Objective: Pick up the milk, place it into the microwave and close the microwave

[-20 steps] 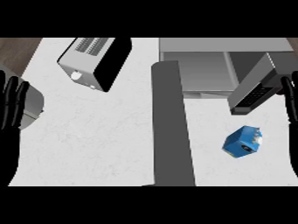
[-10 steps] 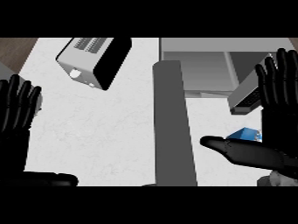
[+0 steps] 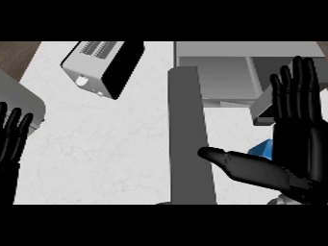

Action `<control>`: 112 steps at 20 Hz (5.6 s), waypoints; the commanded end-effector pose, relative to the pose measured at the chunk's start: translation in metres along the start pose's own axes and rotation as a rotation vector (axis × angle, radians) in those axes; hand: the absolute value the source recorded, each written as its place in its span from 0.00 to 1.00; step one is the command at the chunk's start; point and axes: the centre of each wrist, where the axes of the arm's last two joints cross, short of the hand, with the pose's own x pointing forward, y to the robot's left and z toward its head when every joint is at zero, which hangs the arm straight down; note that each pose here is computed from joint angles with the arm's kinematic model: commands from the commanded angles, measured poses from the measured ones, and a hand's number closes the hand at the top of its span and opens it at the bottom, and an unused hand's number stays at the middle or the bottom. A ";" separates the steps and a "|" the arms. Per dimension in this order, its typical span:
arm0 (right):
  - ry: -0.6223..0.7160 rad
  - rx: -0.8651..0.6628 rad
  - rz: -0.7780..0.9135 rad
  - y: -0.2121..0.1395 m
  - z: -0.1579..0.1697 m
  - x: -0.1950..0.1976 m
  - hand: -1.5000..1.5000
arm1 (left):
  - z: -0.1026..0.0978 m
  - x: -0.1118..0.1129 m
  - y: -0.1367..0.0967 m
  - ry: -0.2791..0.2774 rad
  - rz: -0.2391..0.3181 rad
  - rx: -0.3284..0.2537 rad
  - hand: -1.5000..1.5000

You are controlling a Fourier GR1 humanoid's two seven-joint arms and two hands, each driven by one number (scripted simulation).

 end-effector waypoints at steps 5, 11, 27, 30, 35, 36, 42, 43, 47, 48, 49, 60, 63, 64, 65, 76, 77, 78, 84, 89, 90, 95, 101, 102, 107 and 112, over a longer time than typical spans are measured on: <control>0.027 -0.123 0.087 -0.032 -0.003 -0.027 0.00 | 0.032 -0.005 0.022 0.011 0.000 -0.009 0.00; 0.084 -0.171 0.102 -0.033 -0.003 -0.035 0.00 | 0.022 -0.001 0.010 -0.007 -0.012 0.017 0.00; 0.170 -0.307 0.163 -0.107 0.035 -0.120 0.00 | 0.065 0.002 0.024 0.021 0.001 0.001 0.00; 0.186 -0.289 0.176 -0.131 0.053 -0.141 0.00 | 0.034 -0.002 0.019 -0.006 0.008 -0.008 0.00; 0.193 -0.274 0.182 -0.125 0.070 -0.146 0.00 | 0.059 0.002 0.030 0.004 0.005 -0.023 0.00; 0.182 -0.270 0.177 -0.137 0.061 -0.141 0.00 | 0.057 -0.011 0.011 -0.005 -0.005 0.002 0.00; 0.188 -0.215 0.210 -0.148 0.083 -0.182 0.00 | 0.059 0.009 0.035 0.006 0.011 -0.020 0.00; 0.177 -0.219 0.201 -0.143 0.079 -0.181 0.00 | 0.062 0.004 0.017 0.013 0.034 -0.020 0.00; 0.174 -0.217 0.194 -0.146 0.065 -0.162 0.00 | 0.052 0.017 0.020 -0.007 0.024 -0.015 0.00; 0.172 -0.225 0.206 -0.141 0.067 -0.193 0.00 | 0.065 -0.002 0.029 -0.008 0.011 -0.006 0.00; 0.194 -0.233 0.227 -0.158 0.057 -0.195 0.00 | 0.056 0.016 0.033 0.008 0.003 -0.025 0.00; 0.274 -0.371 0.373 -0.196 0.071 -0.231 0.00 | 0.066 0.009 0.036 0.007 0.007 -0.018 0.00; 0.264 -0.374 0.370 -0.213 0.083 -0.243 0.00 | 0.051 0.004 0.019 -0.003 0.002 -0.021 0.00; 0.269 -0.361 0.331 -0.218 0.099 -0.243 0.00 | 0.078 0.005 0.032 0.013 -0.001 -0.005 0.00; 0.262 -0.316 0.291 -0.195 0.082 -0.248 0.00 | 0.056 0.018 0.026 0.013 0.013 -0.016 0.00; 0.137 -0.052 -0.016 -0.172 0.073 -0.264 1.00 | 0.060 0.005 0.022 0.023 0.015 -0.022 0.00; 0.137 -0.066 0.042 -0.178 0.089 -0.266 1.00 | 0.033 0.022 0.031 0.022 0.028 -0.022 0.00; 0.095 -0.133 0.136 -0.159 0.073 -0.264 1.00 | 0.058 0.006 0.044 0.023 0.023 -0.021 0.00; 0.039 -0.227 0.100 -0.142 0.043 -0.241 1.00 | 0.065 -0.004 0.027 0.037 0.036 -0.009 0.00; -0.005 -0.117 0.096 -0.127 0.052 -0.221 1.00 | 0.064 -0.005 0.033 0.033 0.040 -0.024 0.00; -0.016 -0.066 0.086 -0.156 0.043 -0.228 1.00 | 0.067 -0.001 0.033 0.024 0.039 -0.030 0.00; -0.070 0.145 0.032 -0.183 0.038 -0.222 1.00 | 0.074 -0.009 0.034 0.022 0.059 -0.014 0.00; -0.080 0.207 -0.076 -0.151 0.037 -0.214 1.00 | 0.076 -0.013 0.029 0.037 0.067 -0.015 0.00; -0.096 0.226 -0.074 -0.137 0.036 -0.211 1.00 | 0.077 0.008 0.036 0.025 0.073 -0.010 0.00; -0.125 0.229 0.031 -0.116 0.014 -0.175 1.00 | 0.081 0.003 0.046 0.034 0.062 0.000 0.00; -0.102 0.231 0.140 -0.074 -0.032 -0.177 1.00 | 0.077 0.005 0.044 0.042 0.059 -0.019 0.00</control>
